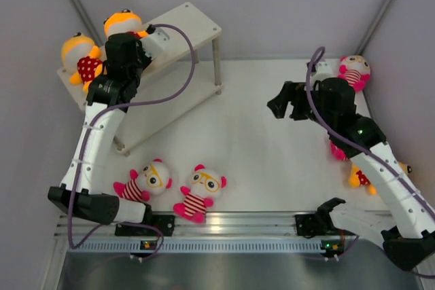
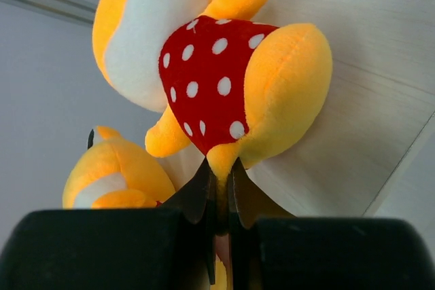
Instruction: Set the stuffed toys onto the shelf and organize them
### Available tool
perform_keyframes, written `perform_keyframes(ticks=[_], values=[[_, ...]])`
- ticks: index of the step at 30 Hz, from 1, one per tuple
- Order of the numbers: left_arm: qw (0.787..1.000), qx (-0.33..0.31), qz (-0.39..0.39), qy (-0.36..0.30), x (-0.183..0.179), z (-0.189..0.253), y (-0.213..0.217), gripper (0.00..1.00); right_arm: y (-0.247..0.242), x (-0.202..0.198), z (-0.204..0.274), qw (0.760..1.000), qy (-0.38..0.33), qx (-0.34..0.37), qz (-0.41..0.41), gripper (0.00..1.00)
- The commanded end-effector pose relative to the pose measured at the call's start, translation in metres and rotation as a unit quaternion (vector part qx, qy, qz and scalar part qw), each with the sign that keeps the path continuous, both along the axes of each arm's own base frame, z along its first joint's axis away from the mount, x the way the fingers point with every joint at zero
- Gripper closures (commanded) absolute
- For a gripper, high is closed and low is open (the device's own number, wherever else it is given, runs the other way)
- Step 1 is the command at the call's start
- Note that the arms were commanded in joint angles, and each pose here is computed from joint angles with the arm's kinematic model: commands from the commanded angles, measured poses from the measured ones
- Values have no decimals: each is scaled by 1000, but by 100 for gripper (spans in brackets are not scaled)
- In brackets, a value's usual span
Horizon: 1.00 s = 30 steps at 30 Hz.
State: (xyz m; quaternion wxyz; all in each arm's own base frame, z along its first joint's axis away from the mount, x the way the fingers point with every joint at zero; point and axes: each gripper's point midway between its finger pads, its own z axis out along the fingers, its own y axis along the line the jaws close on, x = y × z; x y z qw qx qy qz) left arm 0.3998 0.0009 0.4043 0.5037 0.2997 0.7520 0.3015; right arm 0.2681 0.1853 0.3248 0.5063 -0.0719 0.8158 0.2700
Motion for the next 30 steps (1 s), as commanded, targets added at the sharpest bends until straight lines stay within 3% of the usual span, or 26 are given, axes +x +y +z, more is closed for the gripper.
perform_keyframes(ticks=[1,7,9,10,12,13,14,17,18,20,22,23,25,27,30], values=[[998,-38,-3,-50,-9,25,-4,100,-70,13,-22,990,53,-37,-128,10],[998,-52,3,-43,2,18,-7,97,-160,13,-74,945,120,-14,-303,2],[997,-60,-4,-46,0,20,-10,81,-190,4,-86,918,147,-10,-369,1],[997,-62,-8,-47,-2,21,-11,64,-207,-1,-89,899,151,-17,-410,1],[996,-70,-23,-56,-9,27,-14,49,-239,-17,-99,854,173,-8,-491,0],[995,-72,-28,-58,-11,28,-15,44,-264,-29,-101,815,167,-25,-554,1],[994,-77,-38,-65,-17,34,-18,31,-284,-41,-103,769,166,-5,-617,0],[992,-86,-56,-74,-27,40,-22,14,-325,-93,-114,649,191,-34,-735,1],[991,-91,-71,-75,-28,41,-27,4,-331,-102,-117,629,198,-36,-751,1],[989,-97,-83,-76,-35,42,-30,2,-342,-122,-131,574,220,-20,-788,1],[987,-103,-94,-77,-38,41,-34,2,-338,-135,-159,545,262,8,-797,1],[987,-106,-96,-79,-41,43,-34,2,-342,-151,-176,507,280,26,-814,1],[985,-108,-104,-81,-46,44,-36,2,-351,-159,-189,474,272,67,-835,1],[985,-108,-108,-82,-48,44,-36,2,-352,-165,-211,459,283,76,-839,1],[984,-112,-113,-84,-51,45,-38,2,-357,-160,-231,459,287,83,-837,1]])
